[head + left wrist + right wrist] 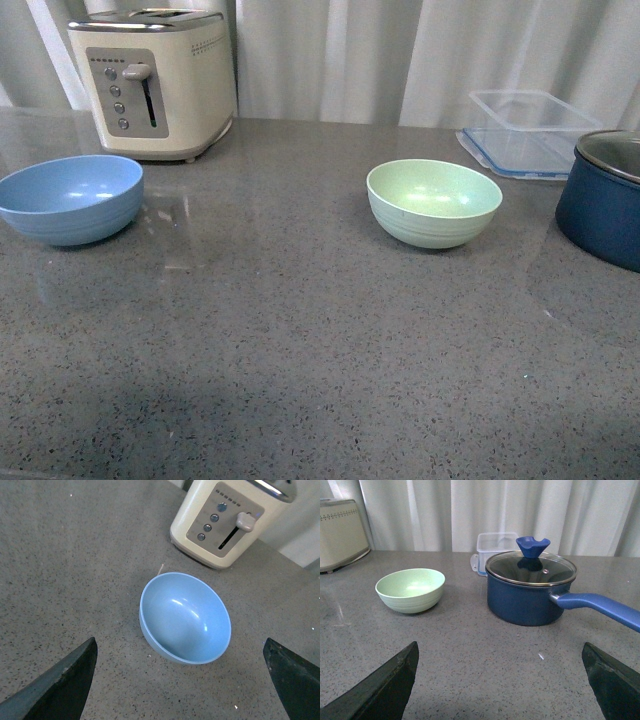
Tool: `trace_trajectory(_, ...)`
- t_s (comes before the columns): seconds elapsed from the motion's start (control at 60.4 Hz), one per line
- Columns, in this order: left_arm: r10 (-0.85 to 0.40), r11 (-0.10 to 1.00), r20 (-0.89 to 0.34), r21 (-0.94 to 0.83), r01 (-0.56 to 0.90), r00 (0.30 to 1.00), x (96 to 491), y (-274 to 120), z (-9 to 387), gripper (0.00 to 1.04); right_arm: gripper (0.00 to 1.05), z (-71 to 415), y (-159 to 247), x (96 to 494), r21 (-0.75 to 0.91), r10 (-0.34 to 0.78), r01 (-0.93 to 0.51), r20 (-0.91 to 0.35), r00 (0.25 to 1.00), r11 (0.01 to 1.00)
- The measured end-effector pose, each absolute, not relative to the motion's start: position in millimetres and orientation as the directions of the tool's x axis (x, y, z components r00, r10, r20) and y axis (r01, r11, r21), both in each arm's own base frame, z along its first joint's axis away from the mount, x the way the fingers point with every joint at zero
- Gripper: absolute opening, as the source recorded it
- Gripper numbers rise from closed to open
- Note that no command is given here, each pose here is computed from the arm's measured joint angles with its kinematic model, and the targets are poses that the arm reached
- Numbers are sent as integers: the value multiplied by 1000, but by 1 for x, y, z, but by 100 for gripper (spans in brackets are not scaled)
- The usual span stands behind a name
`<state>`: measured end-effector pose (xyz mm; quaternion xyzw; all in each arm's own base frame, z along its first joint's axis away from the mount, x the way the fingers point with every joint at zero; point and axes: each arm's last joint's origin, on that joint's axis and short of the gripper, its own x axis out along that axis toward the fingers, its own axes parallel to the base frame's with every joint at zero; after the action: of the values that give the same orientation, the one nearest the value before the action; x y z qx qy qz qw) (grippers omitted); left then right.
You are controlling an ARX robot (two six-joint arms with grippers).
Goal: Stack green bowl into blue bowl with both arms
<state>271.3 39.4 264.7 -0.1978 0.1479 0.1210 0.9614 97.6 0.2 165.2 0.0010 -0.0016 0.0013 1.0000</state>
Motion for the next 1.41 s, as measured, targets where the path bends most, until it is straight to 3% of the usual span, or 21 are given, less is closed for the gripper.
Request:
trace_trajectory(0.447, 231, 839, -554, -303, -453, 800, 361, 55, 228, 98, 95, 165, 0, 98, 2, 3, -3, 3, 1000, 1000)
trace_trajectory(1.126, 223, 826, -662, -261, -499, 716, 393, 51, 187, 98, 95, 165, 0, 98, 2, 3, -3, 4, 1000, 1000)
trace_trajectory(1.407, 231, 826, -671, -248, -506, 705, 394, 50, 183, 57, 95, 165, 0, 98, 2, 3, -3, 3, 1000, 1000)
